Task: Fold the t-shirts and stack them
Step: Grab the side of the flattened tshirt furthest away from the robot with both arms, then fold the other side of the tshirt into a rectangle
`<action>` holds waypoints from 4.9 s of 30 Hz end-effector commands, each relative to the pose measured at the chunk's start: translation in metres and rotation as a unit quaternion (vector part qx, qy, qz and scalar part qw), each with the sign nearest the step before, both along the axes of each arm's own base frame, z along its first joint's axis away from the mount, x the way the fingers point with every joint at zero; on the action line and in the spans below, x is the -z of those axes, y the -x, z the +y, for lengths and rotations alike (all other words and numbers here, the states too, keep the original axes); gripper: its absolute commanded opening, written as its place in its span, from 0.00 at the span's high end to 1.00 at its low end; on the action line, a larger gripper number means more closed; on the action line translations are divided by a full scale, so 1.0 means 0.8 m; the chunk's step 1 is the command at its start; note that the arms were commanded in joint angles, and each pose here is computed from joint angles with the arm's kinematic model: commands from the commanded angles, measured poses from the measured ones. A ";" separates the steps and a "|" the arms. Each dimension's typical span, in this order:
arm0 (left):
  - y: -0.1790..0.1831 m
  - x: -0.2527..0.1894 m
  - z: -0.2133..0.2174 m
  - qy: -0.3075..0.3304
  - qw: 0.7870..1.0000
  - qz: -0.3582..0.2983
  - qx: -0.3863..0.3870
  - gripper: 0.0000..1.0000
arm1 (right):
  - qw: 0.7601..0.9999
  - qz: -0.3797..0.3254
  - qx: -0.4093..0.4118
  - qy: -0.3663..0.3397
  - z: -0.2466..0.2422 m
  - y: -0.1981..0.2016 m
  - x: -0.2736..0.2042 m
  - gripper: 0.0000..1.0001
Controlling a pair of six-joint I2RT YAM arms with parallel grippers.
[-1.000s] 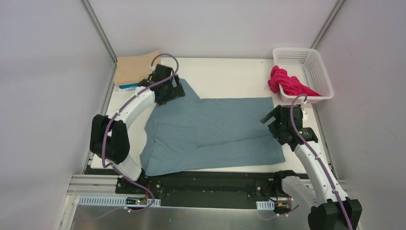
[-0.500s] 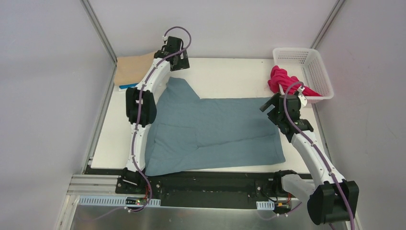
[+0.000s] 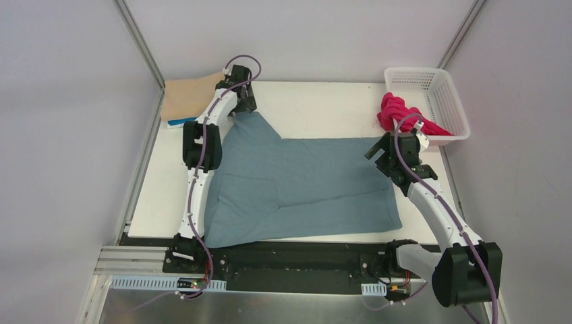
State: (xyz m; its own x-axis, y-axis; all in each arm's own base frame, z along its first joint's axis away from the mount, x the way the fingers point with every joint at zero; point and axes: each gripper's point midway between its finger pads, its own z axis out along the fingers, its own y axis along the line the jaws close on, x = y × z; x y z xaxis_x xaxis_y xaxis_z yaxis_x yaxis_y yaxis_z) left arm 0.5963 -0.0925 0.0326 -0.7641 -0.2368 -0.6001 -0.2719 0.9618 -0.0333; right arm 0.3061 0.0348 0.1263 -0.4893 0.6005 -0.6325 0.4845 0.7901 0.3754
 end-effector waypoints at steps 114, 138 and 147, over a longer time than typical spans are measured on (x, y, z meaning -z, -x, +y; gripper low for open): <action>0.372 -0.204 -0.029 0.129 0.982 -0.138 0.016 1.00 | 0.964 0.186 0.078 0.174 -0.040 -0.119 0.045 1.00; 0.525 -0.175 -0.024 0.204 0.975 -0.043 0.071 1.00 | 0.961 0.227 0.060 0.148 -0.045 -0.010 0.050 1.00; 0.566 -0.163 -0.032 0.249 0.965 -0.003 0.083 1.00 | 0.957 0.242 0.062 0.146 -0.045 -0.007 0.063 1.00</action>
